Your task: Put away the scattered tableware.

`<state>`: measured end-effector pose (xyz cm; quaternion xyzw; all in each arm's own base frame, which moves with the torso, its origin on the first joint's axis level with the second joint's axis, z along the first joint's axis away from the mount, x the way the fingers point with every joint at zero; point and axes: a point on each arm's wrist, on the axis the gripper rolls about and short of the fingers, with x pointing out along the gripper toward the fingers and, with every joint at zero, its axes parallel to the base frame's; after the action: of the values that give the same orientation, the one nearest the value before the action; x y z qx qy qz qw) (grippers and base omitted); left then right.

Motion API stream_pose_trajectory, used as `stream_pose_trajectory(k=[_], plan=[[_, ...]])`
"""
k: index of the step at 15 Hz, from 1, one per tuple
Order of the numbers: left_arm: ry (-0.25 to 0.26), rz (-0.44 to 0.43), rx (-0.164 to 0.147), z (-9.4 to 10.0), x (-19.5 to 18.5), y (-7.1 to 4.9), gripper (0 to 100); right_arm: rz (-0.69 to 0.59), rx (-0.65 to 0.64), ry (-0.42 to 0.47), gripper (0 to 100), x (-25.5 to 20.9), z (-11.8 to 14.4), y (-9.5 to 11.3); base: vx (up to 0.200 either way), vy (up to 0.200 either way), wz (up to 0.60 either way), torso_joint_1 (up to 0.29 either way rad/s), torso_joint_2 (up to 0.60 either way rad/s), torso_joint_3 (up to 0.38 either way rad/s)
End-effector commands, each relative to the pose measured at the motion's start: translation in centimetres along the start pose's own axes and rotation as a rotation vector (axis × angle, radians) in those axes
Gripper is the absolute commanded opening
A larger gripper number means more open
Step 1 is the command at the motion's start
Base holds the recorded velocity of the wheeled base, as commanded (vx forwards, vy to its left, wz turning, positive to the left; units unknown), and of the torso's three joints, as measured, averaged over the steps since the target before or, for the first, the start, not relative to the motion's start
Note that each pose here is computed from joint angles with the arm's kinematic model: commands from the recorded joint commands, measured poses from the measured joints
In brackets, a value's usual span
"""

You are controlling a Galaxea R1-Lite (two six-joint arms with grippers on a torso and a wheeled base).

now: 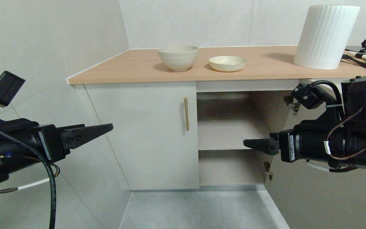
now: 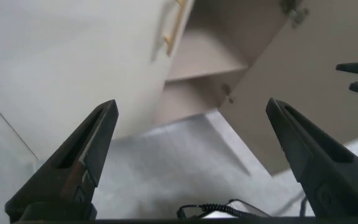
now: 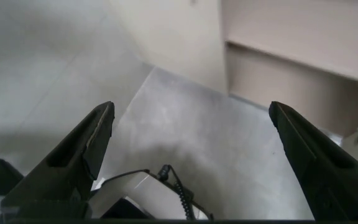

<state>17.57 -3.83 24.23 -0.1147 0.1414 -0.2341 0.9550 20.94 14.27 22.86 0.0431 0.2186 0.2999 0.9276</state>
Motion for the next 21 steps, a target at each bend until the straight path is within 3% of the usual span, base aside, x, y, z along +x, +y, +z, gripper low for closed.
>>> stream_pose_trajectory(k=[1,10,18,21], plan=[[0.002,-0.001,-0.001,0.01,0.14,0.03,100,0.005,-0.003,0.002,100,-0.16,-0.27,0.01,0.200,0.000,0.00,0.012,0.01,-0.002],[0.007,0.000,-0.006,-0.01,0.29,0.11,100,0.008,-0.005,-0.007,100,-0.37,-0.24,0.04,0.200,0.000,0.00,0.003,0.00,-0.002],[0.011,0.000,-0.008,-0.08,0.38,0.16,100,0.024,-0.005,-0.007,100,-0.50,-0.22,0.09,0.000,0.000,0.00,0.000,0.00,0.000],[0.037,0.003,-0.016,-0.38,1.10,0.44,100,0.022,-0.007,-0.006,100,-0.46,-0.24,0.08,0.000,0.000,0.00,0.045,-0.23,-0.176]])
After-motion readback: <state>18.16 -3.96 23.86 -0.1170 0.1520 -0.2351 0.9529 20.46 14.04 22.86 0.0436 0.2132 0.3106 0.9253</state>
